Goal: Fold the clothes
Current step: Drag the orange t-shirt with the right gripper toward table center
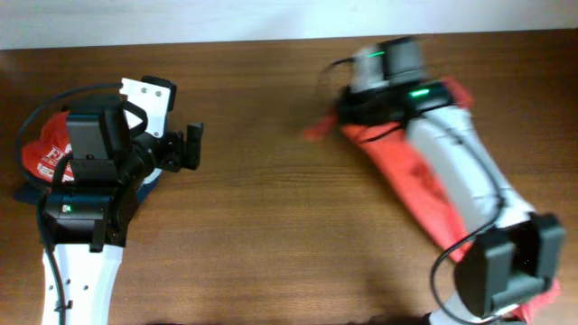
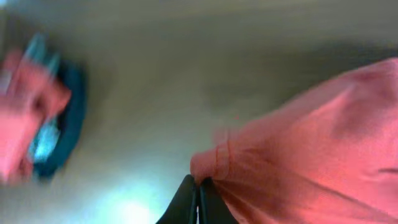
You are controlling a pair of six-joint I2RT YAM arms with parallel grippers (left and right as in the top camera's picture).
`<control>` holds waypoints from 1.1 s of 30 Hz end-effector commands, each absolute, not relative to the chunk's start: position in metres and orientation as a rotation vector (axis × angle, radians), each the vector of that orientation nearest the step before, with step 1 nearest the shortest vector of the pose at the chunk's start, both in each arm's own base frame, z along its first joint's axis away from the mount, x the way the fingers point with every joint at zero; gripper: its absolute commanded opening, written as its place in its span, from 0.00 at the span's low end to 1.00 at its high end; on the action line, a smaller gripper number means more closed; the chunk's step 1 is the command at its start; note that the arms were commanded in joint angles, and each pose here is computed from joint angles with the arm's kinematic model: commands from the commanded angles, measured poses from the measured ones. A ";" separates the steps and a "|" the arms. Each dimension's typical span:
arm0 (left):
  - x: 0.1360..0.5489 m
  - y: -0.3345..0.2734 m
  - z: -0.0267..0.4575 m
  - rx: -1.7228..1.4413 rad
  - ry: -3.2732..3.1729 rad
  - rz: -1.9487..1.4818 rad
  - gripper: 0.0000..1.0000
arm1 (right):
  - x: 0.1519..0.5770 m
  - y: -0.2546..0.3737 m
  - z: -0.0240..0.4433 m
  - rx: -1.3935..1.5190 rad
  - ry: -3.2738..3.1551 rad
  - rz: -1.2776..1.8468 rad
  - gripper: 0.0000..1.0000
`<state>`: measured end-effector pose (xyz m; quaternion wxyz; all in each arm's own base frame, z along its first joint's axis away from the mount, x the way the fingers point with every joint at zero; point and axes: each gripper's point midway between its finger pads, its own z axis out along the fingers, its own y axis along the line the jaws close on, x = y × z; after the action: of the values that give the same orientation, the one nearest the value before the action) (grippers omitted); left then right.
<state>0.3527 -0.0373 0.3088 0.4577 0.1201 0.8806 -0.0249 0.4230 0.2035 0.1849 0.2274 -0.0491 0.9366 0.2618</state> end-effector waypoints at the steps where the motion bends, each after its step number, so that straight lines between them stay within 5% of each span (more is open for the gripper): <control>1: 0.351 -0.019 0.324 0.219 2.141 0.057 1.00 | 0.386 0.274 0.172 -0.416 2.594 0.722 0.04; 6: 0.350 -0.018 0.324 0.216 2.144 0.065 0.99 | 0.337 0.329 0.133 -0.707 2.626 0.522 0.07; 7: 0.349 -0.018 0.323 0.216 2.149 0.065 0.99 | 0.330 0.332 0.128 -0.751 2.628 0.459 0.17; 11: 0.348 -0.018 0.321 0.217 2.155 0.064 0.99 | 0.328 0.320 0.132 -0.743 2.626 0.342 0.31; 12: 0.349 -0.018 0.321 0.217 2.155 0.063 0.99 | 0.333 0.314 0.138 -0.720 2.617 0.327 0.46; 16: 0.349 -0.020 0.319 0.225 2.160 0.048 0.99 | 0.363 0.273 0.159 -0.564 2.598 0.297 0.77; 18: 0.350 -0.029 0.316 0.255 2.169 -0.008 0.99 | 0.383 0.245 0.162 -0.462 2.604 0.279 0.84; 26: 0.367 -0.069 0.253 0.378 2.347 -0.256 0.91 | 0.452 0.139 0.135 -0.106 2.642 0.256 0.74; 33: 0.385 -0.094 0.165 0.449 2.579 -0.333 0.82 | 0.485 0.137 0.089 -0.144 2.632 0.363 0.75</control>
<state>0.3821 -0.0812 0.1859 0.2807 0.1584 0.9413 -0.0999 0.4836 0.1237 0.1126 0.2585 -0.0304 0.9591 0.1112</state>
